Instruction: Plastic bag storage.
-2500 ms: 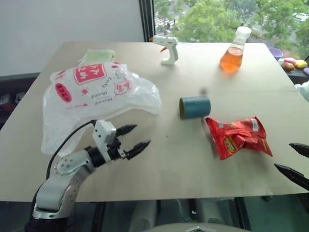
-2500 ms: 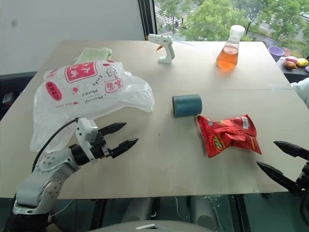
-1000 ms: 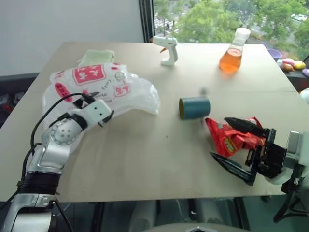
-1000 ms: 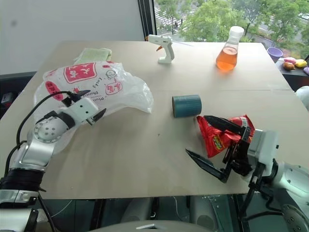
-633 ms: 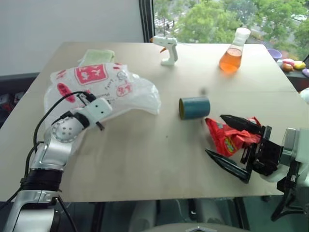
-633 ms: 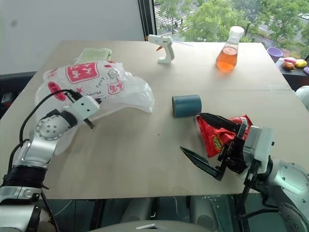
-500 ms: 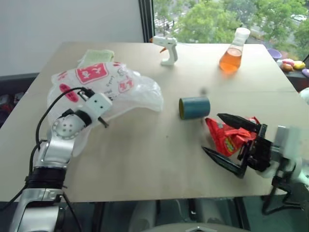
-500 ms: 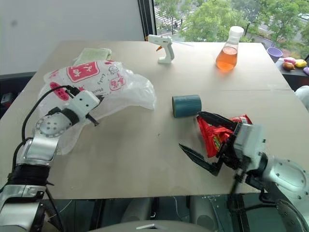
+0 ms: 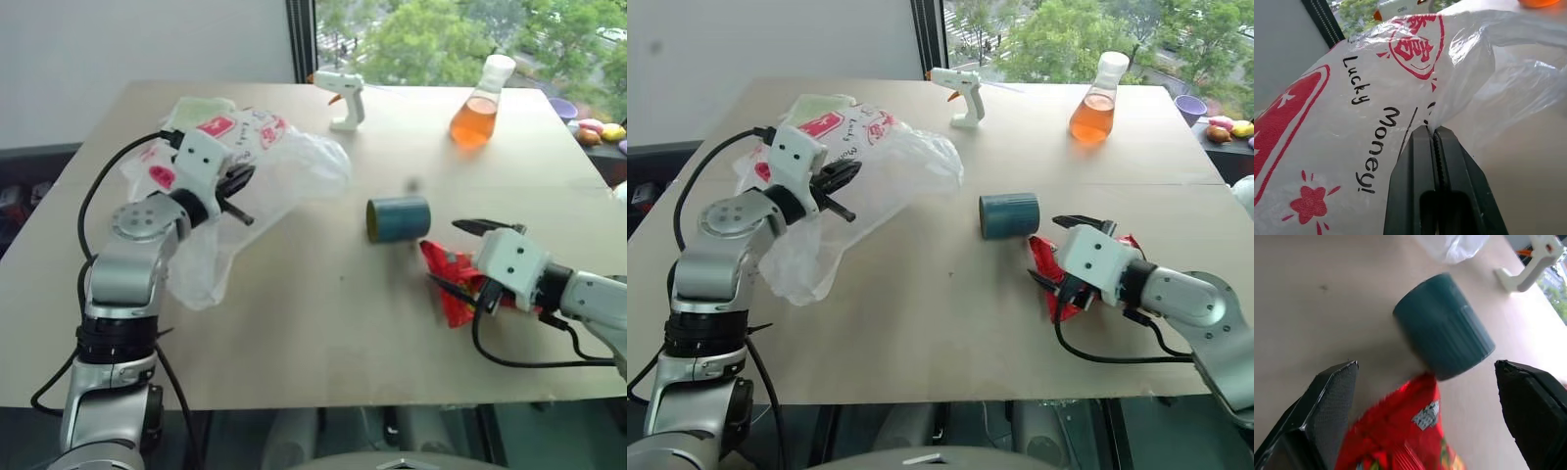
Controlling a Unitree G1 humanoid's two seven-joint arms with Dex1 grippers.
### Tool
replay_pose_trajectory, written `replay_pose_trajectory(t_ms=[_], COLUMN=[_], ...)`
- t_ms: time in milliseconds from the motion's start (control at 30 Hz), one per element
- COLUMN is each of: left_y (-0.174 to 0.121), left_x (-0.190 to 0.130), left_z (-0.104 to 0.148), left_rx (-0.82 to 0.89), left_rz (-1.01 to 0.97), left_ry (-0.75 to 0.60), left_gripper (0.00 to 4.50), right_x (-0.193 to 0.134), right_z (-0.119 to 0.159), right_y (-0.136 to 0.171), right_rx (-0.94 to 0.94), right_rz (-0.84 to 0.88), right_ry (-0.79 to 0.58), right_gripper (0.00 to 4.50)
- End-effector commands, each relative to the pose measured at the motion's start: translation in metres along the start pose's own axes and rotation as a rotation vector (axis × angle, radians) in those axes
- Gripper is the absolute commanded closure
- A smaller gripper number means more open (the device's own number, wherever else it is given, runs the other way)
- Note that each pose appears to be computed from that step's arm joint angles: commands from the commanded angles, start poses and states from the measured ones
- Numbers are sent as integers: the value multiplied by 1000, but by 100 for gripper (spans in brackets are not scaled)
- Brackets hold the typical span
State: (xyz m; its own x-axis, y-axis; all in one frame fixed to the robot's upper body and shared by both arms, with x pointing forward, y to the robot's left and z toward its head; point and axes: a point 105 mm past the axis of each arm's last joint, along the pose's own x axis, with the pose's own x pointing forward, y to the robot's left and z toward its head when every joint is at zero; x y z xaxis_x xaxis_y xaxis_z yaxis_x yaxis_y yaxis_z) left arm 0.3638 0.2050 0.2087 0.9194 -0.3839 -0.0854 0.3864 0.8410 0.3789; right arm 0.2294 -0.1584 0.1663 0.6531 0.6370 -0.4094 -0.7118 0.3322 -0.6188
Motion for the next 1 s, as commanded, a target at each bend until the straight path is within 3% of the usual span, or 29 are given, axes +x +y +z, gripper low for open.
replay_pose_trajectory(t_ms=[33,167,433,567,633,667,700,800,1000], left_y=[0,-12,-17,-12,-15,-18,-21,-30,-34], left_x=[-5,-4,-2,-4,-6,-6,-6,-7,-2], left_z=[15,15,37,47,50,52,54,61,67], left_rx=[0,-49,-141,-222,-249,-283,-314,-381,-431], left_rz=[8,-43,-119,-127,-152,-173,-194,-257,-295], left_ry=[-41,-31,-45,-42,-41,-43,-44,-61,-69], left_gripper=[447,447,447,450,450,450,450,450,450], right_x=[-31,-40,-13,-4,-2,-1,-1,-3,-7], right_z=[6,-18,-68,-73,-71,-66,-61,-46,-20], right_y=[7,8,-22,-19,-18,-19,-20,-21,-18], right_rx=[-110,-115,-183,-170,-172,-148,-135,-108,-92], right_rz=[1,-74,-237,-219,-217,-225,-233,-231,-220], right_ry=[68,191,300,281,260,234,209,148,58], right_gripper=[0,0,0,125,232,258,322,439,439])
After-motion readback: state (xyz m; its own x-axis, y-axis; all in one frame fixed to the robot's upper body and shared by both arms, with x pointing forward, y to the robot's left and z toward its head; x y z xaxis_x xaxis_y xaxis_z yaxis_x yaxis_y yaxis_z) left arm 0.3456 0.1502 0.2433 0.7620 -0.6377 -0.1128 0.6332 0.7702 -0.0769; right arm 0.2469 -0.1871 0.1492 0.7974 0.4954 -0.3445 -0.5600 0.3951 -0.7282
